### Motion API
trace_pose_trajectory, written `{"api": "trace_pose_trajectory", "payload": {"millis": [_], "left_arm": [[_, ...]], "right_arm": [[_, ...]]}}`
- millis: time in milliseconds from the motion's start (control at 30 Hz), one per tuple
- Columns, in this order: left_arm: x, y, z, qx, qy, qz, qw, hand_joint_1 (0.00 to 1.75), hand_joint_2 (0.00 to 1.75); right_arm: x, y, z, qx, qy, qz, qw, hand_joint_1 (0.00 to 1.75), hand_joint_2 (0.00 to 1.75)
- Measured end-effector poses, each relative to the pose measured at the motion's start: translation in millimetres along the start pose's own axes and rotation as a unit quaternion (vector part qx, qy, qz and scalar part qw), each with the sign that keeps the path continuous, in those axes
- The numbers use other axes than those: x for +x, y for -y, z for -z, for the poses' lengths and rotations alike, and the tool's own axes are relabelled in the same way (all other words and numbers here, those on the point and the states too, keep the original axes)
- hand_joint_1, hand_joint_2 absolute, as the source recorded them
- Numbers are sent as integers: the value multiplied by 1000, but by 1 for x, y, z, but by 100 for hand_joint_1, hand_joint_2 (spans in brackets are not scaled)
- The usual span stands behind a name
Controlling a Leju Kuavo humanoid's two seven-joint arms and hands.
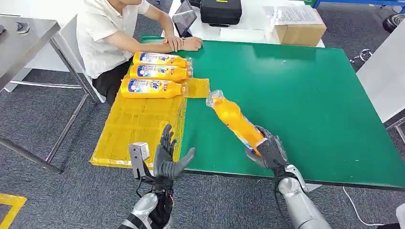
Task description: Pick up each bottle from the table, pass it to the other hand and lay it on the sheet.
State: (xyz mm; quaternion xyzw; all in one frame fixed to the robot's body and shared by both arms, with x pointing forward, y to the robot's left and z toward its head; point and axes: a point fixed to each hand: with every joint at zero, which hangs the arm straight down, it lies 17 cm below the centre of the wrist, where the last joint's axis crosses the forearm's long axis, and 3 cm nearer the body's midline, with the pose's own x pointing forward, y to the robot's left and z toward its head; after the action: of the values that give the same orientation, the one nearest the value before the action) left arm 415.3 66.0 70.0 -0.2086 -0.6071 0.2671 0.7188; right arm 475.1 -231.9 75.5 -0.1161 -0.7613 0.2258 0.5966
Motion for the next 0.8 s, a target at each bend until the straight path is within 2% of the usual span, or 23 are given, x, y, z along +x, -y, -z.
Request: {"api": "trace_pose_trajectory", "payload": {"millis": [100,233,500,600,800], "left_arm": [[-10,-13,-7,8,-32,-45,998,0,175],[-14,-20,-13,10,-47,-69,996,0,175],[-15,-9,-19,-7,-76,-113,991,0,175],[-6,-1,-20,-24,-59,-108,992,0,175],[32,41,-22,-93,11,-80,992,0,175]], "right_arm": [[34,4,3,-22,38,40,998,175,175],[63,9,3,-37,73,56,995,175,175],[81,12,6,-62,89,84,991,175,175],[85,0,8,-46,87,92,991,175,175],[89,-65,0,40,80,87,992,175,175]]}}
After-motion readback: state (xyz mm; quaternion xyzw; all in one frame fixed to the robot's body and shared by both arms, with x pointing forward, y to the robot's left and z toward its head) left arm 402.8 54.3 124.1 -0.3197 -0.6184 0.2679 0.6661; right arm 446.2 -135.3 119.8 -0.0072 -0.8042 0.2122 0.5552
